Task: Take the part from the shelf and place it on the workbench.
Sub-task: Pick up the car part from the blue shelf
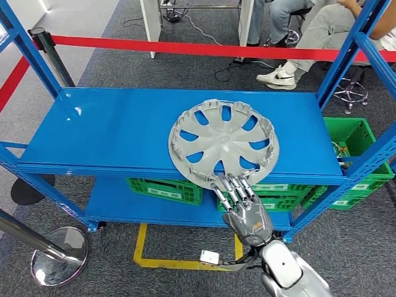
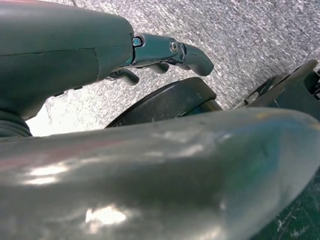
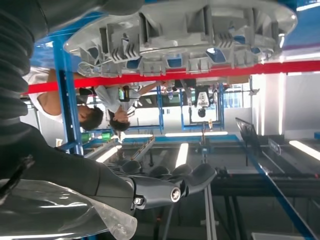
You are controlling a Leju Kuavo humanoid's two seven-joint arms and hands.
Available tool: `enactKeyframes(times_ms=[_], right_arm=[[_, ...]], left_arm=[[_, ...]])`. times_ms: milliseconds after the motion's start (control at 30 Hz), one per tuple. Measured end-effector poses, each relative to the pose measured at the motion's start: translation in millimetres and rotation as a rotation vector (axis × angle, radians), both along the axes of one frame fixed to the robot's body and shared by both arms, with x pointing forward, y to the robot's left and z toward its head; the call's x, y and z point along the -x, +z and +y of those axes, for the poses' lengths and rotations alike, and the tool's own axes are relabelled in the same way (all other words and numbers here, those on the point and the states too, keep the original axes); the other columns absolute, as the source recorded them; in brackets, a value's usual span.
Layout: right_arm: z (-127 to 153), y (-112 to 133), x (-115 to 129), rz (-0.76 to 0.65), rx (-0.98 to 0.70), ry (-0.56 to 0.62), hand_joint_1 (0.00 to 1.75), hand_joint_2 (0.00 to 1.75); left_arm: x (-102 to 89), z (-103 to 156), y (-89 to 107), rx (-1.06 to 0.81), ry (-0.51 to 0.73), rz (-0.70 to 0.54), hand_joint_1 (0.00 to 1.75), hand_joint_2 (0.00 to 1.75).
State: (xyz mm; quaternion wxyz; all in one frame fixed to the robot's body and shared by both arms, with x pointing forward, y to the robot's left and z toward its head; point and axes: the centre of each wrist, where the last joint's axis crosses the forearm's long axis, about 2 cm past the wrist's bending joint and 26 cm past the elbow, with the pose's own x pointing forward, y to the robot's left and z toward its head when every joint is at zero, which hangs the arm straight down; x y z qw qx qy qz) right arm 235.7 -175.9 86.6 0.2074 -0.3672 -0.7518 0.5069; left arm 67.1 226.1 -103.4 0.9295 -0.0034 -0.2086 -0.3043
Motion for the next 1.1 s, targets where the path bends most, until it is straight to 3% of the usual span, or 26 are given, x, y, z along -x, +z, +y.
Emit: enactKeyframes(times_ms=[533, 1100], right_arm=[[-5.3, -8.0, -24.1, 0.056, 0.144, -0.029, 0.0, 1.75], [-1.9, -6.7, -40.7, 0.092, 0.181, -0.063, 0.0, 1.75]], left_arm=[[-7.3, -2.0, 1.6, -0.007, -0.03, -0.005, 0.0, 0.0], [-9.1, -4.7, 2.3, 0.001, -0.044, -0.003, 0.0, 0.0]])
